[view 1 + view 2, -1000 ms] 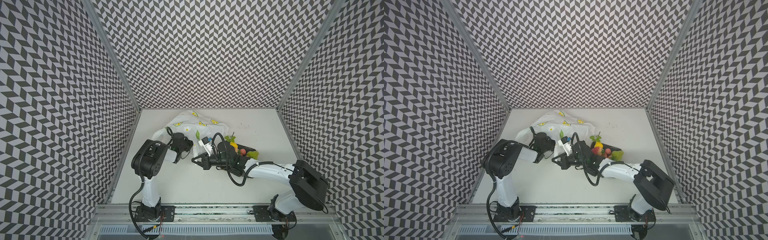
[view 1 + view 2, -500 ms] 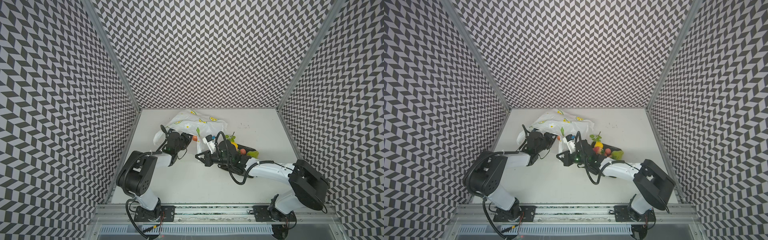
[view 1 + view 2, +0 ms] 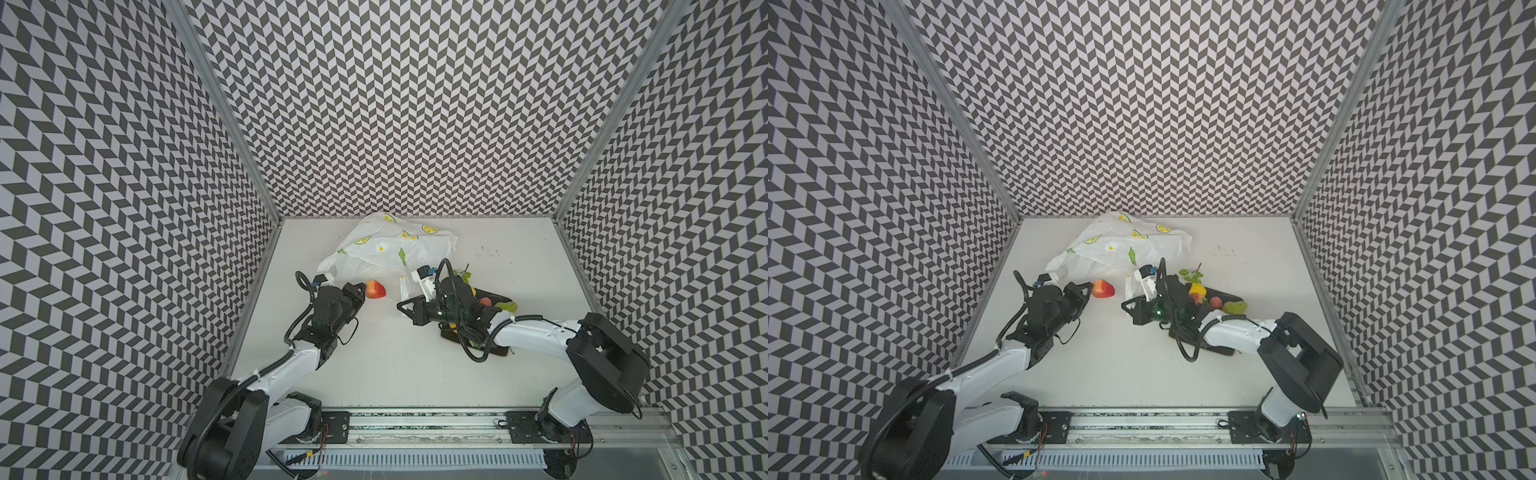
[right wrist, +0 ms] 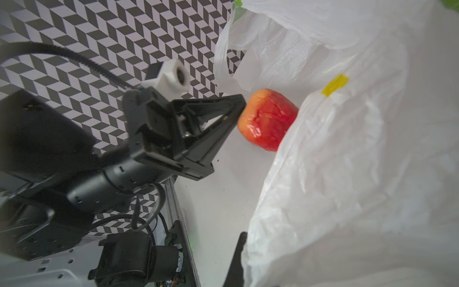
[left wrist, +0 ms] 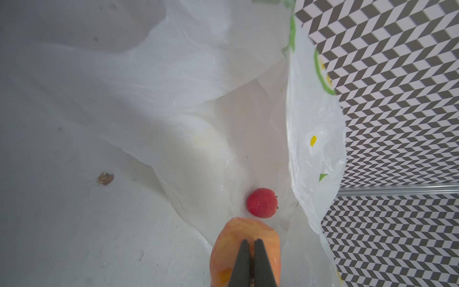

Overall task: Take the fake fruits out of the plastic bag
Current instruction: 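Lift the peach out of the bag with the left gripper, then carry the peach over the black tray and open the left gripper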

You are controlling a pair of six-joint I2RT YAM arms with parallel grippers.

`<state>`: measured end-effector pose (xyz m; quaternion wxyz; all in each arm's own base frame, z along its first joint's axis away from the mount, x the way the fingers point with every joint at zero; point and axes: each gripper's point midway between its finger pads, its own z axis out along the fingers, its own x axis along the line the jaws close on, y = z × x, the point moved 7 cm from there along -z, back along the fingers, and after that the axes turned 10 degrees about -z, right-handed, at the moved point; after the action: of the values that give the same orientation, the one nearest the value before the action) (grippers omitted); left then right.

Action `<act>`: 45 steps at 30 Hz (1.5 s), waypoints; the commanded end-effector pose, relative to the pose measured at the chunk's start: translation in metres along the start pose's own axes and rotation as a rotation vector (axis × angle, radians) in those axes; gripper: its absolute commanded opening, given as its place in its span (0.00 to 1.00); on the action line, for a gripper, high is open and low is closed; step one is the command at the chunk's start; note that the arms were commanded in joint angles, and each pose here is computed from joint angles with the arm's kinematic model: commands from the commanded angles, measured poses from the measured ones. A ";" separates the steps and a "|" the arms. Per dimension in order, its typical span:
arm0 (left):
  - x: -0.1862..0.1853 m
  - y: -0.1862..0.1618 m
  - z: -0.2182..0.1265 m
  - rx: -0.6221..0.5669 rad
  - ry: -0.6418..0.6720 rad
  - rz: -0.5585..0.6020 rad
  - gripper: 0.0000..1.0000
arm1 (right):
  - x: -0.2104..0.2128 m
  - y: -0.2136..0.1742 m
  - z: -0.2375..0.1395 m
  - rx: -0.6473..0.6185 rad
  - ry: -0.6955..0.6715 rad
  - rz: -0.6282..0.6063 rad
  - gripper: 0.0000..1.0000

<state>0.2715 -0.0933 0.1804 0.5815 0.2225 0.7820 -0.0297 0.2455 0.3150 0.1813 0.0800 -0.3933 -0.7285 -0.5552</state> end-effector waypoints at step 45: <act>-0.123 -0.241 0.005 0.595 -0.295 0.494 0.00 | 0.045 0.007 -0.275 -0.517 -0.468 0.007 0.69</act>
<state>0.2074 -0.3389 0.2203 0.5460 0.5915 0.5822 -0.1145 0.1323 0.1002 0.3137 -0.1892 -0.5129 -0.5671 -0.6160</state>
